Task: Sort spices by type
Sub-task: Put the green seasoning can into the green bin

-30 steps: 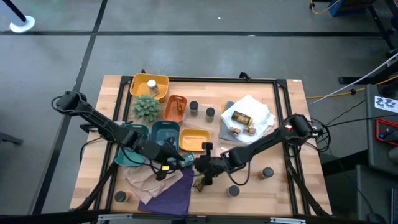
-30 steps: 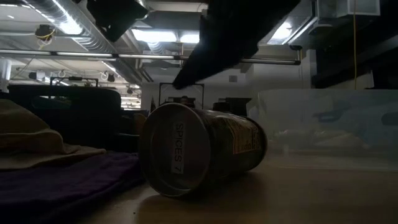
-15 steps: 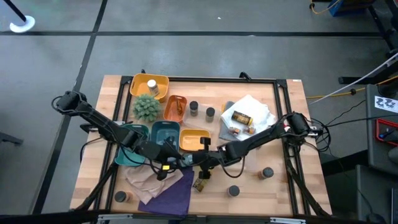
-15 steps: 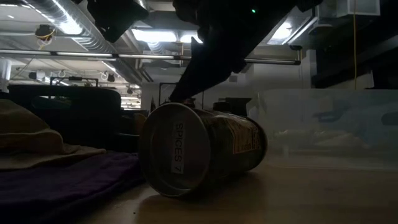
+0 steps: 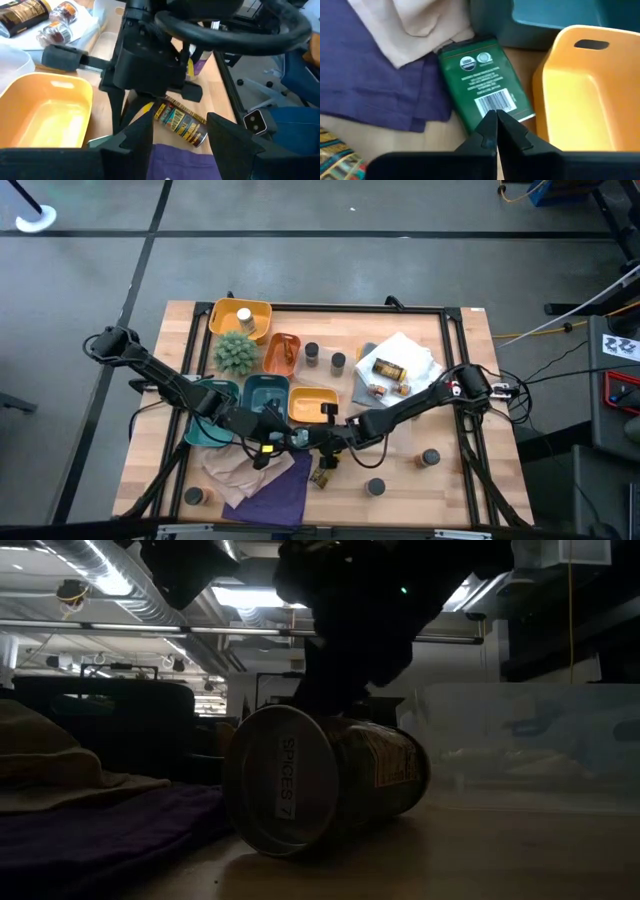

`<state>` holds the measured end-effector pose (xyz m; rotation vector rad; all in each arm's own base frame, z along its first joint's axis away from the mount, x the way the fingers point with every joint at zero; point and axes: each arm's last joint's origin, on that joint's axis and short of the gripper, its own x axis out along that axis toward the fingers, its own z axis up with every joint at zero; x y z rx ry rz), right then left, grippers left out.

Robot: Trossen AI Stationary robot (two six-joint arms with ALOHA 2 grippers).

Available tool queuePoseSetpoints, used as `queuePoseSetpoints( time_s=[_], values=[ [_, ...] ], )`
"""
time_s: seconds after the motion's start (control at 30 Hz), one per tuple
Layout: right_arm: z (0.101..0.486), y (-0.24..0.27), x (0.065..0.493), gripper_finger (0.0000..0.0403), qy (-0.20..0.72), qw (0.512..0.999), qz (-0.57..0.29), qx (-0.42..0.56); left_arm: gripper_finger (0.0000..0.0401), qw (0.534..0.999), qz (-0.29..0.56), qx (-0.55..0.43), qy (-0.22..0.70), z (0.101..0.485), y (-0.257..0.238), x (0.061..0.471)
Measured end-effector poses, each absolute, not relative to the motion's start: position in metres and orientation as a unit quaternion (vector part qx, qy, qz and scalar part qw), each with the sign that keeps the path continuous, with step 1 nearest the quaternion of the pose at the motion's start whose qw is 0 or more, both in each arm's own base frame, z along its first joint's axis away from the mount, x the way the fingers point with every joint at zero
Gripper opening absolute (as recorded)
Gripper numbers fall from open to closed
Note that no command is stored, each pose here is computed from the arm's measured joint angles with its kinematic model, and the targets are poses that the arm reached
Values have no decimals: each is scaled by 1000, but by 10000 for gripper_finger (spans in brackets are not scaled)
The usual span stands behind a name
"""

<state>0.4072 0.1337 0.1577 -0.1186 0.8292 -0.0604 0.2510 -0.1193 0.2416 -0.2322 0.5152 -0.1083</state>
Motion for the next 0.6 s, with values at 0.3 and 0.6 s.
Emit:
queuePoseSetpoints(
  time_s=[0.3, 0.6],
  values=[
    [157, 128, 408, 2, 405, 911, -48, -58, 169, 959, -56, -113, 253, 242, -120, 251],
    [156, 128, 408, 2, 410, 910, -37, -53, 169, 959, -56, -113, 253, 242, -120, 251]
  ],
)
